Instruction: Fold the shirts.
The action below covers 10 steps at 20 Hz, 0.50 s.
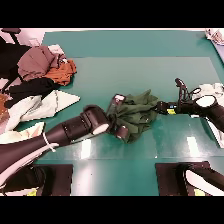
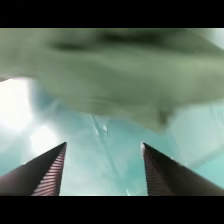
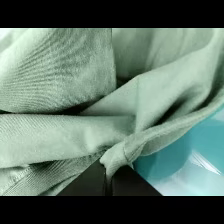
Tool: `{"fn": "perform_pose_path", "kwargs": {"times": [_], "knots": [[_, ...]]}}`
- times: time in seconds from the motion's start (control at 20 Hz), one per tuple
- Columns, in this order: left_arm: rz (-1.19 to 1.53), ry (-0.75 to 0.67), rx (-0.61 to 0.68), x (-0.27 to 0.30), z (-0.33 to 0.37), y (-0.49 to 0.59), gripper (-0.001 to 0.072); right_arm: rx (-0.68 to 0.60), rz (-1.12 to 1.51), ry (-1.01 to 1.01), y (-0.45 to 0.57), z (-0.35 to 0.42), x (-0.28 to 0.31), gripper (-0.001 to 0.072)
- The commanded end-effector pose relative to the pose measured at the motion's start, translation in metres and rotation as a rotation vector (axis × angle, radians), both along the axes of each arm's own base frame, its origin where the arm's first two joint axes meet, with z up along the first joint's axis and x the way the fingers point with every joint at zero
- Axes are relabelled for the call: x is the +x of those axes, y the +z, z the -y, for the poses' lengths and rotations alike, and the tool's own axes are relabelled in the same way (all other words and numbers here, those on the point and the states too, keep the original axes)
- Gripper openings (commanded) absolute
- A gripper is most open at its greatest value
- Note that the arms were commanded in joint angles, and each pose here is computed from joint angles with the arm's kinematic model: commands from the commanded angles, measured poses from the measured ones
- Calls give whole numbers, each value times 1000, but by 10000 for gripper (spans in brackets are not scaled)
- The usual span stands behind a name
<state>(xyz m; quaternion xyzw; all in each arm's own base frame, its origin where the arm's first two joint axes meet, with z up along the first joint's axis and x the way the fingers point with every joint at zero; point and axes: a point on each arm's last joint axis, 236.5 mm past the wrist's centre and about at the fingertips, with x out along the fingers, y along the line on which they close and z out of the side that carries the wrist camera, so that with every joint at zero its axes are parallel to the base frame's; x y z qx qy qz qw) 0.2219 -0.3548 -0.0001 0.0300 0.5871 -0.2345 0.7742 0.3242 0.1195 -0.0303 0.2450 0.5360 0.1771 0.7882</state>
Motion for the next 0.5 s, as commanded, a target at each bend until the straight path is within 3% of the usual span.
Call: {"fn": "perform_pose_path", "kwargs": {"times": [0.0,0.1,0.25,0.45], "knots": [[-20,38,-73,26,-10,10,537,-8,-16,21,-2,0,-5,21],[-62,15,-99,29,-13,10,619,-7,-17,22,-2,0,-6,21],[-108,-3,-90,32,-28,-5,619,-6,-19,24,-2,-1,-6,21],[-181,-47,-298,21,0,0,619,-3,-22,26,-2,-2,-7,21]]}}
